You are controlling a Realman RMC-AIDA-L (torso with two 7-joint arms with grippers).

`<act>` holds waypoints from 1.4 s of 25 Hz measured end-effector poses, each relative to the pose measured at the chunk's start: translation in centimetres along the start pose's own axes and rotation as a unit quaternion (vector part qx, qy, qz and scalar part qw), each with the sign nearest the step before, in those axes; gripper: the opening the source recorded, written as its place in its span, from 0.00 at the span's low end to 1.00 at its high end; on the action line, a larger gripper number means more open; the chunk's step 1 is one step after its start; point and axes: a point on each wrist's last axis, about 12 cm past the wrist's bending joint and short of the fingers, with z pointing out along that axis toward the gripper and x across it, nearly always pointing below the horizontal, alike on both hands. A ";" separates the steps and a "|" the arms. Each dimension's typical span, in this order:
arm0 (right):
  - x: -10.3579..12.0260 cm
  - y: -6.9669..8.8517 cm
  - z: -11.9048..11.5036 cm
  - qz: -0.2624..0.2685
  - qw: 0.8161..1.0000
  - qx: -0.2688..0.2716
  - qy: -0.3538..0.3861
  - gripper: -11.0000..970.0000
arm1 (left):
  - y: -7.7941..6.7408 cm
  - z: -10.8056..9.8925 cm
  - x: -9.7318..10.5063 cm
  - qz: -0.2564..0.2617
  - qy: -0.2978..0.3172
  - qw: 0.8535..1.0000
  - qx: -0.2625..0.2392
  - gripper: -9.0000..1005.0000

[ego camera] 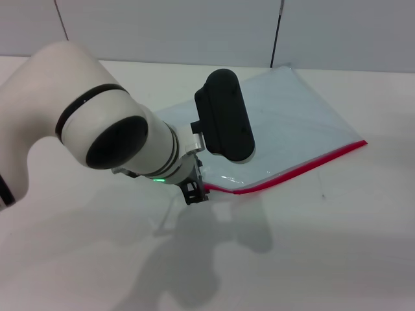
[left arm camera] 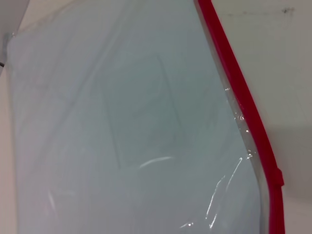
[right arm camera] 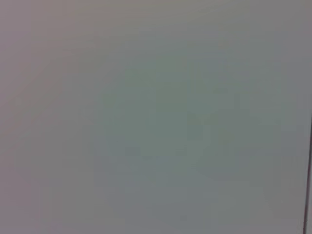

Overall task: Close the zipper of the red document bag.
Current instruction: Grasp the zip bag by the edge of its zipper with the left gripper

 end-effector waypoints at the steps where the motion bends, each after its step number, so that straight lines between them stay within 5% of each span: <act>1: 0.0 0.0 0.0 0.000 1.000 0.000 0.000 0.68 | 0.0 0.1 0.1 0.000 0.001 1.000 0.000 0.55; 13: 0.0 0.0 0.0 0.000 1.000 0.000 0.000 0.68 | 0.1 0.4 0.2 -0.002 -0.001 1.000 -0.003 0.41; 24: -0.1 0.0 0.1 0.000 1.000 -0.001 -0.001 0.68 | 0.3 0.7 0.3 -0.011 -0.012 1.000 -0.010 0.12; 35: -0.1 0.1 0.1 0.000 1.000 -0.001 -0.003 0.67 | 0.8 0.8 0.3 -0.035 -0.016 0.999 -0.031 0.07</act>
